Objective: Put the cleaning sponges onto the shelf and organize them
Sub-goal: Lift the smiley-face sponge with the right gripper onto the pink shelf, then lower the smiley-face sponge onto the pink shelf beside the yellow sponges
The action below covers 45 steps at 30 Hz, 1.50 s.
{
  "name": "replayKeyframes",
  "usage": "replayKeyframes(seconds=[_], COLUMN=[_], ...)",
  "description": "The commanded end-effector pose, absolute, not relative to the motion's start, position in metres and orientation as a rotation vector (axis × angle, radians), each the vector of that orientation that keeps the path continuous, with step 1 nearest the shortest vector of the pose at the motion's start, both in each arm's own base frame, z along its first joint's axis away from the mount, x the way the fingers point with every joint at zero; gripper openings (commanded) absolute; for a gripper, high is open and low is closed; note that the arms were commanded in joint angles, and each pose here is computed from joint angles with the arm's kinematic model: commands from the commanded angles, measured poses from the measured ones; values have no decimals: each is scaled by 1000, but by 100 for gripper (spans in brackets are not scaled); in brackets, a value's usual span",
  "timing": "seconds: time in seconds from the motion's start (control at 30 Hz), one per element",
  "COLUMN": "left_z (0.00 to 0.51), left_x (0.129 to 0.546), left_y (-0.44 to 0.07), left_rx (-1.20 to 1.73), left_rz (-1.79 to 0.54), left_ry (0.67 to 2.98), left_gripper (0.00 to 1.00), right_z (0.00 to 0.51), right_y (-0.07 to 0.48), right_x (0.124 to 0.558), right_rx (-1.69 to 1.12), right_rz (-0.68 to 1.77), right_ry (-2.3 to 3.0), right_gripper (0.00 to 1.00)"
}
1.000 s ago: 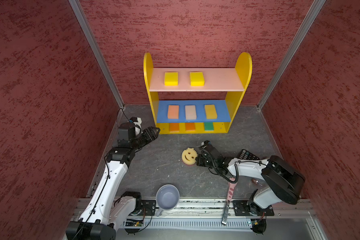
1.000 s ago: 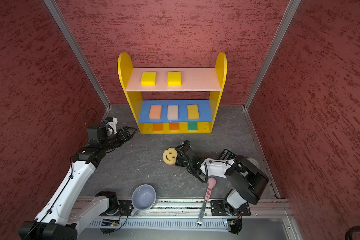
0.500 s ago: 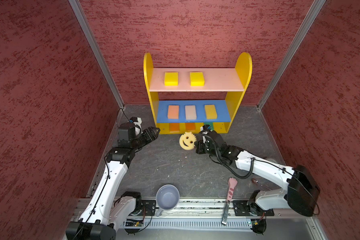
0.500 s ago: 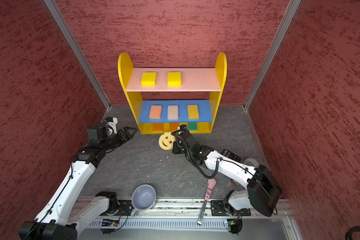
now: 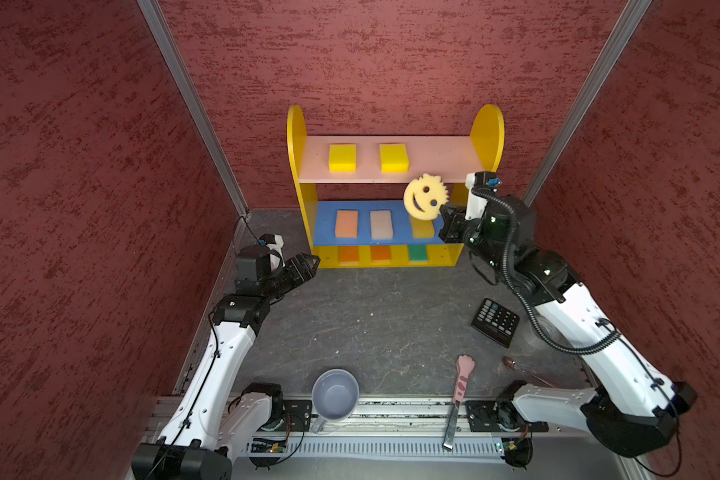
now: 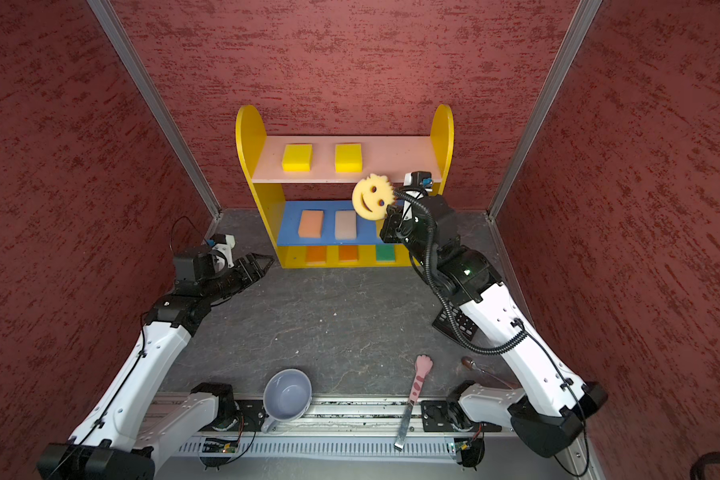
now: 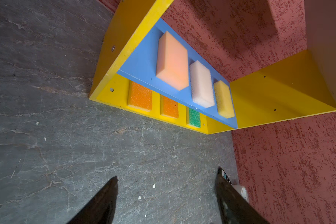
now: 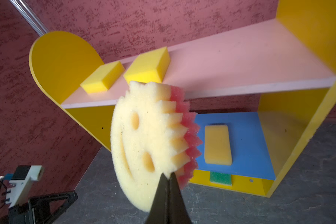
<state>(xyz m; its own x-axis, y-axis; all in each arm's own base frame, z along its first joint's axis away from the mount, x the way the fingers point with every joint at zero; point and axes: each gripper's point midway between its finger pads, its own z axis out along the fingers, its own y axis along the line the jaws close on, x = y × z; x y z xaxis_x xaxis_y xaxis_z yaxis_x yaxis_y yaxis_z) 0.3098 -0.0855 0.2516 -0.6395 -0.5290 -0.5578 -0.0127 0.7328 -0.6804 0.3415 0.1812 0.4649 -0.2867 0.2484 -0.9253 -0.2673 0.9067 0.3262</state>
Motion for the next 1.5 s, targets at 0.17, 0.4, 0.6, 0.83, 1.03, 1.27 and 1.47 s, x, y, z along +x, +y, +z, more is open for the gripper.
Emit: replayKeyframes(seconds=[0.17, 0.4, 0.6, 0.83, 1.03, 1.27, 1.47], left_z=[263, 266, 265, 266, 265, 266, 266], left_x=[305, 302, 299, 296, 296, 297, 297], left_y=[-81, -79, -77, -73, -73, -73, -73], left_rx=[-386, -383, -392, -403, -406, -411, -414], left_rz=[-812, -801, -795, -784, -787, -796, -796], left_ry=[2112, 2109, 2113, 2108, 2110, 2108, 2108], left_gripper=[78, 78, 79, 79, 79, 79, 79], right_z=[504, 511, 503, 491, 478, 473, 471], right_y=[150, 140, 138, 137, 132, 124, 120], right_x=[374, 412, 443, 466, 471, 474, 476], right_rx=[34, 71, 93, 120, 144, 182, 207], right_rz=[337, 351, 457, 582, 605, 625, 630], right_ry=[1766, 1769, 1833, 1880, 1922, 1938, 1939], right_gripper=[0, 0, 0, 0, 0, 0, 0])
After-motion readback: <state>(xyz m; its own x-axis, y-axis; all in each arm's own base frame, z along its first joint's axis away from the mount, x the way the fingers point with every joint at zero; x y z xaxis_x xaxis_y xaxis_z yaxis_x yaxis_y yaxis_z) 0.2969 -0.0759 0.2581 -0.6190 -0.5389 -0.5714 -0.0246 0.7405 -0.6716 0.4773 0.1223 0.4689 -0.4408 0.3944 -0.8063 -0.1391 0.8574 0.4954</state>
